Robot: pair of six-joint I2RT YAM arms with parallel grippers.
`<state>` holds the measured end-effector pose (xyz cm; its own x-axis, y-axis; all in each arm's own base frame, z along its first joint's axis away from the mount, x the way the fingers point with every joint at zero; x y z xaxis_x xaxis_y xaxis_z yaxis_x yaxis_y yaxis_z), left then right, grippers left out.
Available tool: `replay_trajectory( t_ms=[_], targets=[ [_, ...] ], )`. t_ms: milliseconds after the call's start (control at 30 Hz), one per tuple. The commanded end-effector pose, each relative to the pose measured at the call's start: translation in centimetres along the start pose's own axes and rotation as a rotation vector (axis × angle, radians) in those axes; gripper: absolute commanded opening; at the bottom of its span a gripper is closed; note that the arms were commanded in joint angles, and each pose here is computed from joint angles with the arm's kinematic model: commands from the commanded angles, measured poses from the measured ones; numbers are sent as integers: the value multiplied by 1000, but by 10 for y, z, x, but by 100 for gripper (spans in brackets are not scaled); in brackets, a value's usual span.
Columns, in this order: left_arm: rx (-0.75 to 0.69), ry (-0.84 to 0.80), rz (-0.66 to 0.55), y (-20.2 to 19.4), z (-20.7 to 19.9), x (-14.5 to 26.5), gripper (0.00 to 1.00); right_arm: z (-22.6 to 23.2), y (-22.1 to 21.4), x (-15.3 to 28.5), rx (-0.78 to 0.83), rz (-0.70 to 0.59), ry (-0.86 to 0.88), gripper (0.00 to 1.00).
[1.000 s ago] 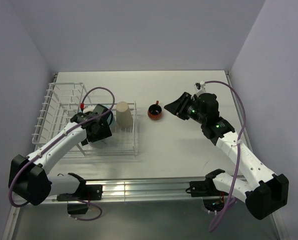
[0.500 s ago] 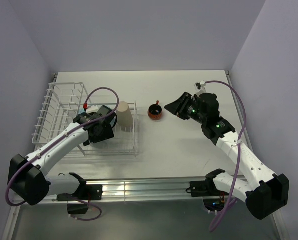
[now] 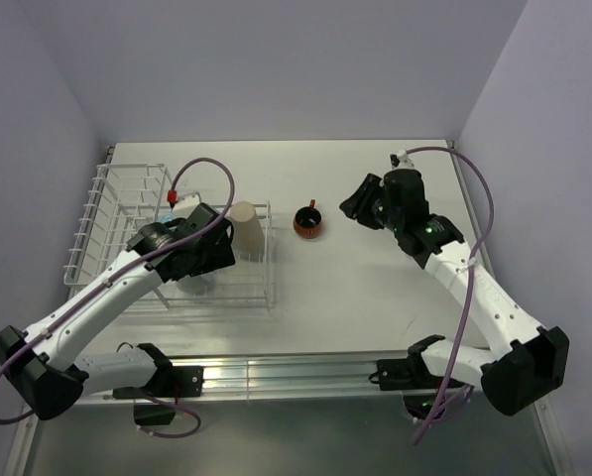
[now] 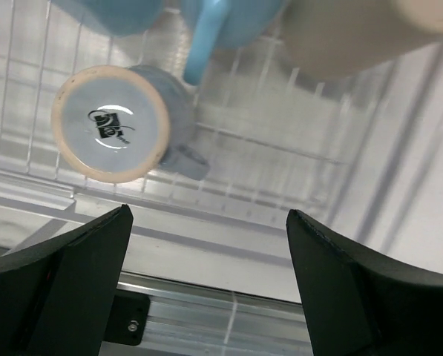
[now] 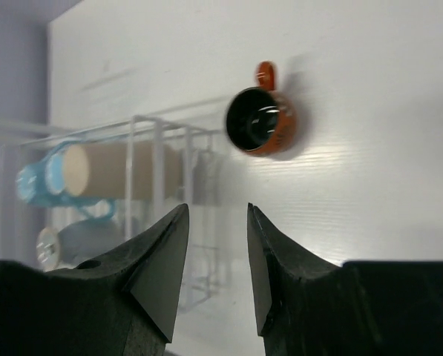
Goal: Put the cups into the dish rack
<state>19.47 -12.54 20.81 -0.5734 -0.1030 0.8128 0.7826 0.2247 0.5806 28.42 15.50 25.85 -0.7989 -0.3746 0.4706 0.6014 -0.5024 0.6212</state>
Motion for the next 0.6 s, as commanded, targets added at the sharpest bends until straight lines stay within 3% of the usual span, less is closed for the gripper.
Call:
replay_trajectory(
  t_ms=[0, 167, 300, 567],
  targets=[
    [9, -129, -67, 18, -11, 33, 92, -16, 23, 6, 98, -82, -212, 45],
    [-2, -250, -112, 32, -27, 54, 93, -57, 37, 15, 165, -136, -513, 49],
    [-26, -339, -151, 43, -39, 66, 94, -96, 37, 17, 153, -127, -645, 53],
    [-56, -436, -190, 56, -57, 77, 95, -151, 43, 17, 99, -69, -756, 54]
  ],
)
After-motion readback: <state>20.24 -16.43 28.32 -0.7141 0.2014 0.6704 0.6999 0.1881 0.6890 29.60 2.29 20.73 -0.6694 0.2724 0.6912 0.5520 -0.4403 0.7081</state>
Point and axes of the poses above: each gripper's point midway between its finger pads, its own x axis back along the fingers, its own z axis along the line the jaws close on, y = z × x, the point moved 4 cm from there along x, back along the fingers, and after that the axes turned 2 degrees about -x, right-handed, at the moved point
